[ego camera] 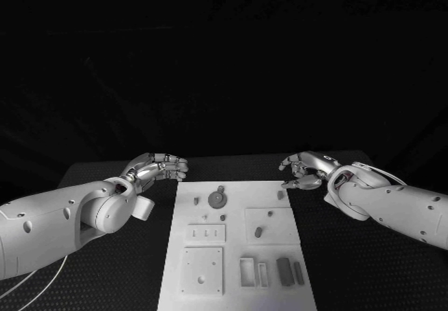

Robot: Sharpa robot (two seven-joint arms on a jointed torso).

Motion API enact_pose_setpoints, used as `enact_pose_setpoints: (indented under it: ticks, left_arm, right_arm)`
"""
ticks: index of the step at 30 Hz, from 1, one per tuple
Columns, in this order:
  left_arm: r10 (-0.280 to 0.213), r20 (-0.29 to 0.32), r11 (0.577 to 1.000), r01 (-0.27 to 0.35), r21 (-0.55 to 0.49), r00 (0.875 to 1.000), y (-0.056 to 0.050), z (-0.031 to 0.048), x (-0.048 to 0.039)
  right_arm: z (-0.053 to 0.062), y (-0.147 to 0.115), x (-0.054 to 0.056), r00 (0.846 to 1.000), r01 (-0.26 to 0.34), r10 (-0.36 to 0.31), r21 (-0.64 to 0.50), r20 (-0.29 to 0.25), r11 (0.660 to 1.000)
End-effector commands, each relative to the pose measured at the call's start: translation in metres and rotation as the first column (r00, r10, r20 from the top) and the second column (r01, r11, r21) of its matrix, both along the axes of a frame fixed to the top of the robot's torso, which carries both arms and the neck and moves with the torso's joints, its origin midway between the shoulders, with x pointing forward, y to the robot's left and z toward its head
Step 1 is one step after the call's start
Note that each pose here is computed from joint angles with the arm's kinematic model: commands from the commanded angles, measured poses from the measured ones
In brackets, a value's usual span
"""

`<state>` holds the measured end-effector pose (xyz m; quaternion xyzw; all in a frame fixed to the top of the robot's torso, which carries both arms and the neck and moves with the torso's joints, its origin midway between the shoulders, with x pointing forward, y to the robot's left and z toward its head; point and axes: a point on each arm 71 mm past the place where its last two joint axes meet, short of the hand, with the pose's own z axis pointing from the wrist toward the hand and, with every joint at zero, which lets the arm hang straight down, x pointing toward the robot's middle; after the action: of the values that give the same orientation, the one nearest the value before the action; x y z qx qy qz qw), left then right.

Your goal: Assemble the parts on the task board

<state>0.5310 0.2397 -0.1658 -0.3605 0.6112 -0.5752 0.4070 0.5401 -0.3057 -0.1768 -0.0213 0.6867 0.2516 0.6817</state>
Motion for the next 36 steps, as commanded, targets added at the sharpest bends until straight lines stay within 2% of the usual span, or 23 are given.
enact_pose_setpoints:
  ticks: [1, 12, 18, 36]
  left_arm:
    - [-0.019, 0.005, 1.000, 0.019, -0.014, 1.000, -0.002, 0.0008, -0.0004]
    - [-0.020, 0.004, 1.000, 0.020, -0.014, 1.000, -0.002, 0.0002, -0.0001]
    - [-0.018, 0.004, 1.000, 0.018, -0.014, 1.000, -0.001, 0.0000, -0.0001]
    - [-0.017, 0.002, 1.000, 0.017, -0.013, 1.000, 0.000, 0.0000, -0.0008]
  right_arm:
    - [-0.009, -0.003, -0.002, 0.999, -0.012, 0.012, 0.020, -0.043, 1.000]
    - [-0.032, -0.004, -0.006, 0.996, -0.010, 0.012, 0.017, -0.087, 1.000]
    - [-0.041, -0.002, -0.008, 0.995, -0.013, 0.015, 0.018, -0.101, 1.000]
    - [-0.057, 0.004, -0.006, 0.993, -0.005, 0.007, 0.017, -0.120, 1.000]
